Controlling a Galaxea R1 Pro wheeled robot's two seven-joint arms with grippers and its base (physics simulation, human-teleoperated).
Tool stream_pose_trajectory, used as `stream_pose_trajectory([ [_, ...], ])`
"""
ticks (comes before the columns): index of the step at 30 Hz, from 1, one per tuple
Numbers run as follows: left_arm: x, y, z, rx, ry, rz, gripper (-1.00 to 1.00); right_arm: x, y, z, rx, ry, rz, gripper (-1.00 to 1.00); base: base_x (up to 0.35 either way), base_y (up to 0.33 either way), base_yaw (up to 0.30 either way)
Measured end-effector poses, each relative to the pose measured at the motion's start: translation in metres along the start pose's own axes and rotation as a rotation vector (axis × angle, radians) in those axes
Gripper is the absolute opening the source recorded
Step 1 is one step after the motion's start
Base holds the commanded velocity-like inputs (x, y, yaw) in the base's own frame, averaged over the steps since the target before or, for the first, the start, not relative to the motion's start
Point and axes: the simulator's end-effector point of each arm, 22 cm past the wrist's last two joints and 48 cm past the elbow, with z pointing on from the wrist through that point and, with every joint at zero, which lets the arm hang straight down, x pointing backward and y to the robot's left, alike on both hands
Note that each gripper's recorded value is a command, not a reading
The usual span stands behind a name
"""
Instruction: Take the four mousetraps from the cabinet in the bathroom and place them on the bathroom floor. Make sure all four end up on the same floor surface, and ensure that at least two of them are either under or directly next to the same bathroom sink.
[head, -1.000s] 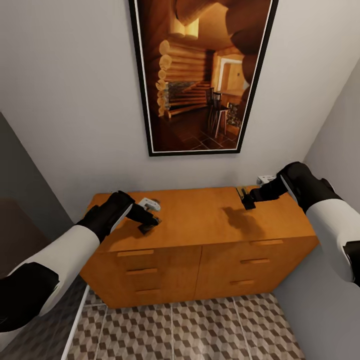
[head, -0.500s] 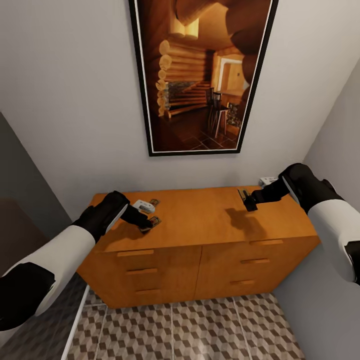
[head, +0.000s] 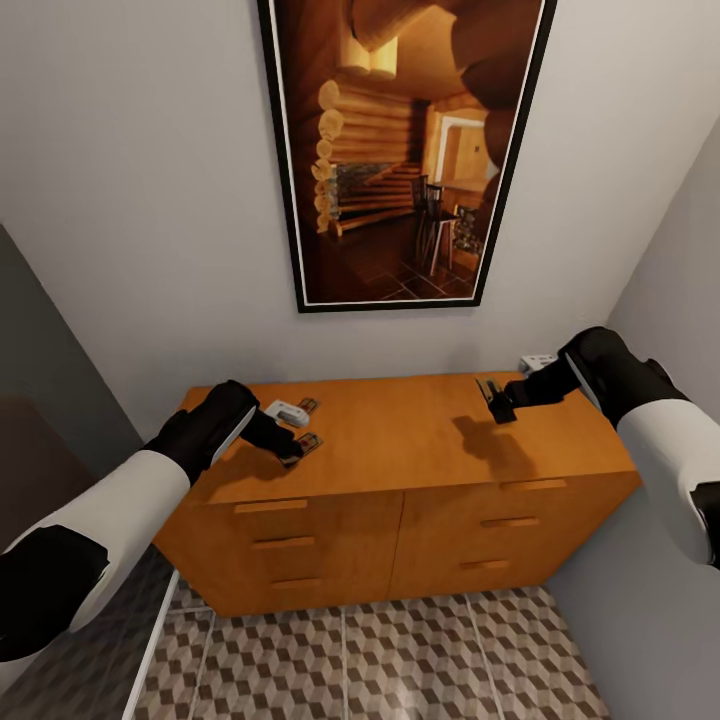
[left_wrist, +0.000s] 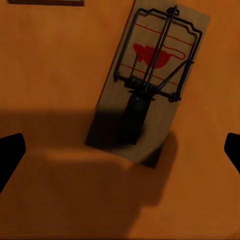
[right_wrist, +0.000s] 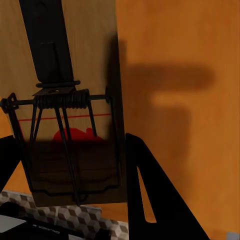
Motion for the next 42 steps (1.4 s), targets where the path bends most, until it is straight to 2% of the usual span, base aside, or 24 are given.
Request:
stream_pose_trajectory([
  [4,0.004,0.0,0.0,-0.001,0.017,-0.008,1.0,0.003,-0.004,0.001,0.004,0.006,0.006,-1.0,0.0,0.0,0.0],
  [13,0.002,0.001,0.002,-0.006,0.014,-0.005,1.0,0.011,-0.013,0.006,0.009,0.022,0.025,-1.0,0.0,0.0,0.0],
  [21,-0.009,-0.001,0.003,-0.012,-0.019,0.019,1.0,0.013,-0.016,0.014,0.012,0.024,0.027,-1.0,0.0,0.0,0.0],
  [31,-0.012,0.013,0.002,-0.085,-0.017,0.067,1.0,0.014,-0.016,0.018,0.012,0.025,0.026,-1.0,0.0,0.0,0.0],
  [42,-0.01,0.016,0.013,-0.1,-0.016,0.079,1.0,0.016,-0.018,0.03,0.012,0.025,0.025,-1.0,0.0,0.0,0.0],
])
